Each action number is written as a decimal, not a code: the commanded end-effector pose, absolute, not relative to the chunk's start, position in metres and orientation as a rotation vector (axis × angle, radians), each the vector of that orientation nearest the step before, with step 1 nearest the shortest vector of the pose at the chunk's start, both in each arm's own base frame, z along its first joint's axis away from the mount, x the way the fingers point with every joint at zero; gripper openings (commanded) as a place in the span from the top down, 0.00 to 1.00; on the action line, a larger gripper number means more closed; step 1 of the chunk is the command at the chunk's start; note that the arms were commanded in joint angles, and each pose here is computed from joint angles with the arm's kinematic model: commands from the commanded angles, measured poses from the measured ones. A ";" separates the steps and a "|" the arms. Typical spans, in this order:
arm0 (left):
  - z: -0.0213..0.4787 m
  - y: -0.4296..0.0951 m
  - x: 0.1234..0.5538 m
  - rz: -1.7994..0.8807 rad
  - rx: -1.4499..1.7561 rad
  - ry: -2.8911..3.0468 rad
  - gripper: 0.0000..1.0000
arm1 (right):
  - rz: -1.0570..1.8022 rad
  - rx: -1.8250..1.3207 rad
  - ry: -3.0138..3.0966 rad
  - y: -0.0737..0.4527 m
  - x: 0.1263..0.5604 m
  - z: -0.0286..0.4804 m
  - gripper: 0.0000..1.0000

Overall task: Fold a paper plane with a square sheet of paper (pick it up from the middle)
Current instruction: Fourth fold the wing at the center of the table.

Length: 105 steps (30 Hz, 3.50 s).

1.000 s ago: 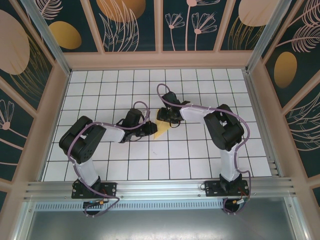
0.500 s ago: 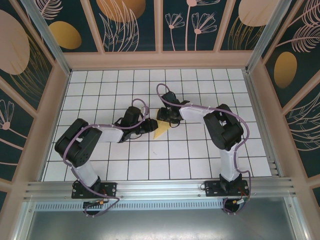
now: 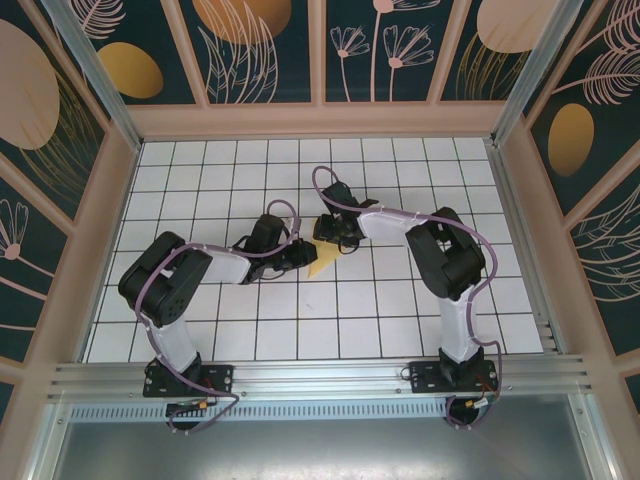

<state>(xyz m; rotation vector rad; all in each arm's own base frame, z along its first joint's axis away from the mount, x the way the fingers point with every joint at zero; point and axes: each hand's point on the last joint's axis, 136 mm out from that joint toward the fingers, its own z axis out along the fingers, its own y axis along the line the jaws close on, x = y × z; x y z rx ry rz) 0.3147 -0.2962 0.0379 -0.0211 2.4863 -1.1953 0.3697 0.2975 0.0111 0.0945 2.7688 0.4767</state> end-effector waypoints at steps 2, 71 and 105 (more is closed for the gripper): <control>0.026 -0.290 0.321 -1.105 -0.037 2.525 0.83 | 0.173 0.144 3.049 0.251 0.312 -0.085 0.47; -0.040 -0.249 0.290 -0.828 -0.124 2.755 1.00 | 1.033 -0.158 2.574 0.304 0.358 0.098 0.63; -0.042 -0.248 0.288 -0.818 -0.113 2.769 1.00 | 1.009 -0.161 2.731 0.311 0.352 0.030 0.96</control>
